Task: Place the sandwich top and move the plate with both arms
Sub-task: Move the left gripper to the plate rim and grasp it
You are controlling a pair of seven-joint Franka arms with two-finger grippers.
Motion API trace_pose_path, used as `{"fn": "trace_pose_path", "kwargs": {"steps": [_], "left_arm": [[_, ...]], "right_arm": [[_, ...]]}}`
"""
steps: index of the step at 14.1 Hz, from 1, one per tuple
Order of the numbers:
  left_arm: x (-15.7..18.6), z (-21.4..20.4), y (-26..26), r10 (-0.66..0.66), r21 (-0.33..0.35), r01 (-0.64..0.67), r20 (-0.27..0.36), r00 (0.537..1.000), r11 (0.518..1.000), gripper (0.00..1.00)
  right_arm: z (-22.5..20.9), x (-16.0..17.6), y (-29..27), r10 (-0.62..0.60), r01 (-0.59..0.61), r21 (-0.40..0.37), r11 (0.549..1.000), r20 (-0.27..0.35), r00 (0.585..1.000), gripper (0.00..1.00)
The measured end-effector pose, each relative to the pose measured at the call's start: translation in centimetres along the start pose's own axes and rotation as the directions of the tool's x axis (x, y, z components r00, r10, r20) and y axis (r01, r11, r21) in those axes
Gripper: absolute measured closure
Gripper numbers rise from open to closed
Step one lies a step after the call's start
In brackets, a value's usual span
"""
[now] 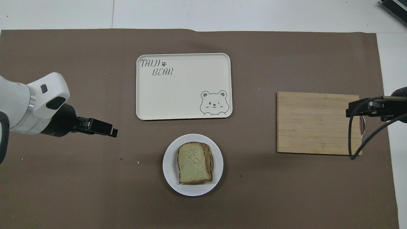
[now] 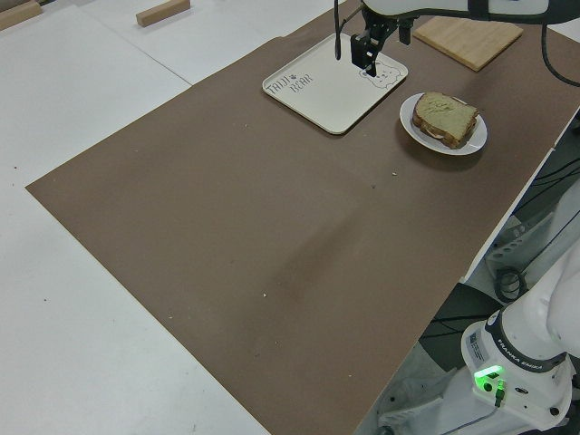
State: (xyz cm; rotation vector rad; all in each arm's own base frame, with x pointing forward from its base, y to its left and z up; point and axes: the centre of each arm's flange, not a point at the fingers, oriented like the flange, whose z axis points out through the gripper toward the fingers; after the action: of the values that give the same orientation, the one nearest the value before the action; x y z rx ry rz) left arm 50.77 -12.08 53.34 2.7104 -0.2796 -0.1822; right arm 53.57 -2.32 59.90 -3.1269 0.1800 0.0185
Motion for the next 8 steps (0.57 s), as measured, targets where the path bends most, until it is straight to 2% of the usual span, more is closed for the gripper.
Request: {"fn": "trace_pose_path", "kwargs": {"steps": [3,8], "left_arm": [[-0.3,3.1,-0.9,0.013,-0.064,-0.012,0.02,1.0,0.998,0.0],[-1.4,8.4,-1.0,0.006,-0.141,-0.004,0.015,1.0,0.99,0.0]], "right_arm": [[-2.3,-0.5,1.0,-0.027,0.027,0.003,1.0,-0.039,0.999,0.0],[-4.7,-2.1,0.7,-0.073,0.073,0.004,0.997,-0.064,0.995,0.0]]}}
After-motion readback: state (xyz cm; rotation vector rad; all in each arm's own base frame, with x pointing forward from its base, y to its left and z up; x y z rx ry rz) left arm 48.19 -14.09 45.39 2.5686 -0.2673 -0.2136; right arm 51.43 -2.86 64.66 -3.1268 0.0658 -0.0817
